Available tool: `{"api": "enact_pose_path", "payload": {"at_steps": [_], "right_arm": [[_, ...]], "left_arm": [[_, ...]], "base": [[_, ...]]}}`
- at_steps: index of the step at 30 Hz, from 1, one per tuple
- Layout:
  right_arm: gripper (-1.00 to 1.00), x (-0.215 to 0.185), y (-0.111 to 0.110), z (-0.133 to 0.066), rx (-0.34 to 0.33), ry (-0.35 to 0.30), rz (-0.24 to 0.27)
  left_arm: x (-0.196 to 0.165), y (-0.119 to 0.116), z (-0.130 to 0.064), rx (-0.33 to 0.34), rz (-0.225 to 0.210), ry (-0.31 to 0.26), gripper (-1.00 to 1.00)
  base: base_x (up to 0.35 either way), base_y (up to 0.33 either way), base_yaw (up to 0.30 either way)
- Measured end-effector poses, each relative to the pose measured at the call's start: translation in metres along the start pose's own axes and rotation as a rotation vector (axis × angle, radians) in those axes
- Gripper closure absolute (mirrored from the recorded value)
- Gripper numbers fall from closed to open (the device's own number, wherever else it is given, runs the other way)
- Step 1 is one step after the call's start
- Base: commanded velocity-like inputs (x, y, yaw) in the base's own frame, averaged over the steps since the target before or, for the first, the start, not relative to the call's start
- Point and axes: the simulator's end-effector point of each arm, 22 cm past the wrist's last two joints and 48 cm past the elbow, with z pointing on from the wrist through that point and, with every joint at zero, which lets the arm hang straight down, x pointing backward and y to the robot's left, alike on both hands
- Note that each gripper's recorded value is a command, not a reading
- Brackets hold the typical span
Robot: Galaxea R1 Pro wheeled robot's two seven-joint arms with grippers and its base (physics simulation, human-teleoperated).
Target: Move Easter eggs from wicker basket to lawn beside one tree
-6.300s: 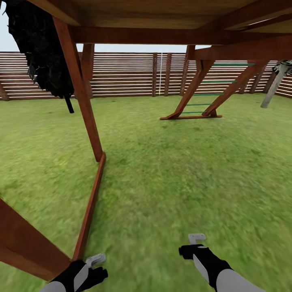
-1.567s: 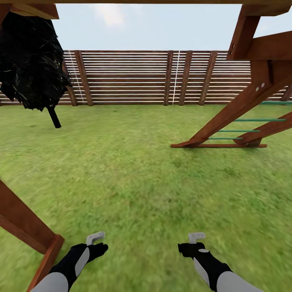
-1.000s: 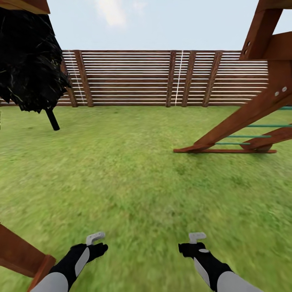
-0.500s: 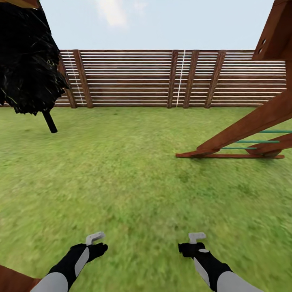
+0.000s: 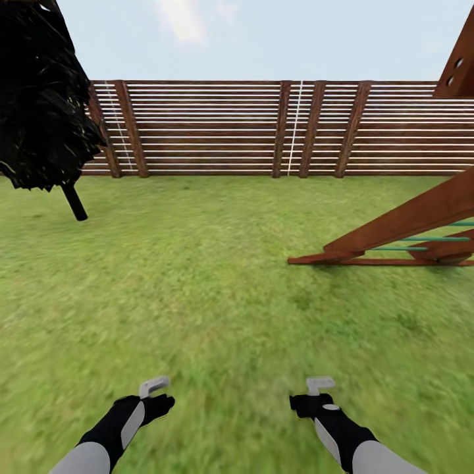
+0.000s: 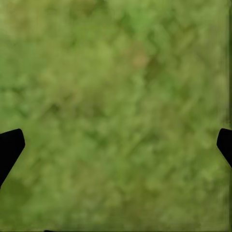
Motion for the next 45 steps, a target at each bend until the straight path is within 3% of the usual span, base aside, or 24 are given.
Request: {"api": "enact_pose_path", "payload": {"at_steps": [45], "right_arm": [[-1.0, -0.0023, 0.0044, -0.0002, -0.005, -0.012, 0.002]], "left_arm": [[0.0064, 0.0014, 0.0013, -0.004, -0.001, 0.014, -1.0]], "base": [[0.336, -0.068, 0.013]]}}
